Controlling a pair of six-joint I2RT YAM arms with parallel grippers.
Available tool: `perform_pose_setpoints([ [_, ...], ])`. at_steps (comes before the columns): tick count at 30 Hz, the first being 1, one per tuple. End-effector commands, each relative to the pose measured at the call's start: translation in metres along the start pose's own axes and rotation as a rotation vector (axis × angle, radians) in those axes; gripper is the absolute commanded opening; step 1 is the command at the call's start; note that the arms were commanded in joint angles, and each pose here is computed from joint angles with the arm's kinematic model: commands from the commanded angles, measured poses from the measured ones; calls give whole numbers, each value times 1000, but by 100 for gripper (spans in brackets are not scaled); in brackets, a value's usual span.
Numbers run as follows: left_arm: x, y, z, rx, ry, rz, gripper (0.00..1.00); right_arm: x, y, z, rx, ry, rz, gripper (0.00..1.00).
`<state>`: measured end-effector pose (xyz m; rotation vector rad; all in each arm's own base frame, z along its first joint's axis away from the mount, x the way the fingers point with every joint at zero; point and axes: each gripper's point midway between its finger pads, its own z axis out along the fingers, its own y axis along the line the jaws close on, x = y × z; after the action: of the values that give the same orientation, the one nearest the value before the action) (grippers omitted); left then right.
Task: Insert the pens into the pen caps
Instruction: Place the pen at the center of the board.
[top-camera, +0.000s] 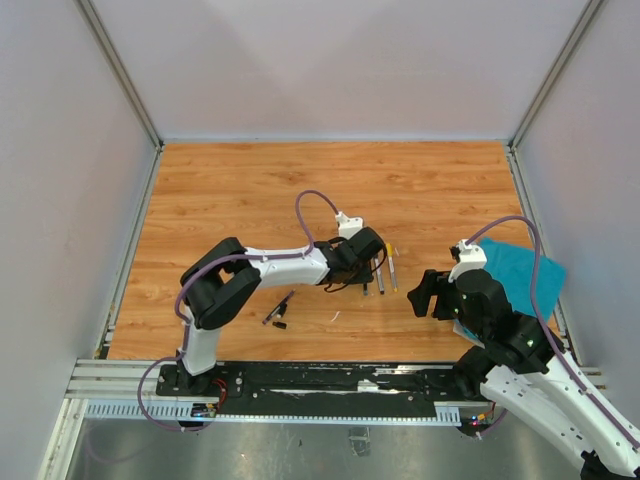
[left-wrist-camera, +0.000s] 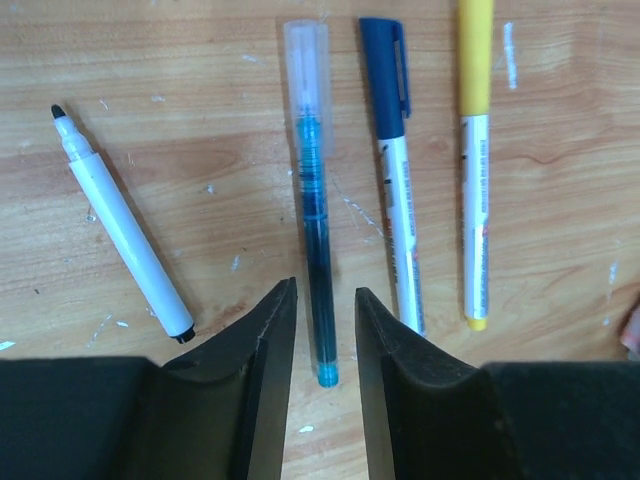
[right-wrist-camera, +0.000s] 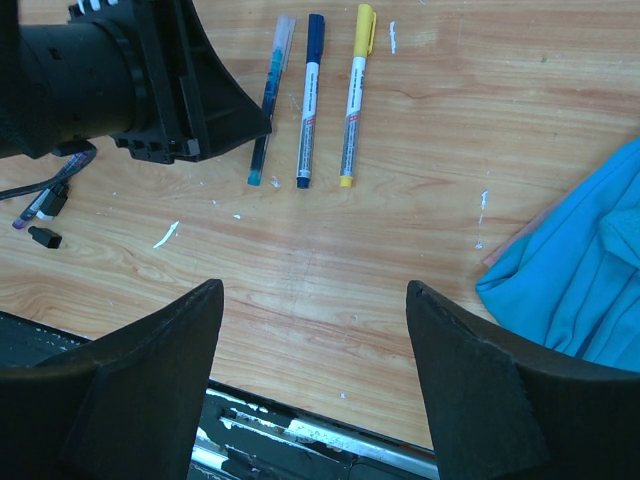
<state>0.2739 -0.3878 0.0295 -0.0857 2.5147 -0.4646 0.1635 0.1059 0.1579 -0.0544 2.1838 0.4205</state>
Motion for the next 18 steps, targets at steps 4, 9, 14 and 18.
perform_pose_setpoints([
  [4, -62, -35, -62, 161, -172, 93, 37, -1, 0, 1, 1, -1, 13, 74],
  [9, -73, -28, -87, 177, -218, 157, 37, -1, 1, 1, -5, 2, 3, 74],
  [14, -70, -3, -104, 141, -229, 226, 35, -2, 9, 2, -49, -2, -22, 74],
  [18, -67, 24, -121, 114, -261, 255, 35, -4, 15, 3, -86, -10, -40, 74],
])
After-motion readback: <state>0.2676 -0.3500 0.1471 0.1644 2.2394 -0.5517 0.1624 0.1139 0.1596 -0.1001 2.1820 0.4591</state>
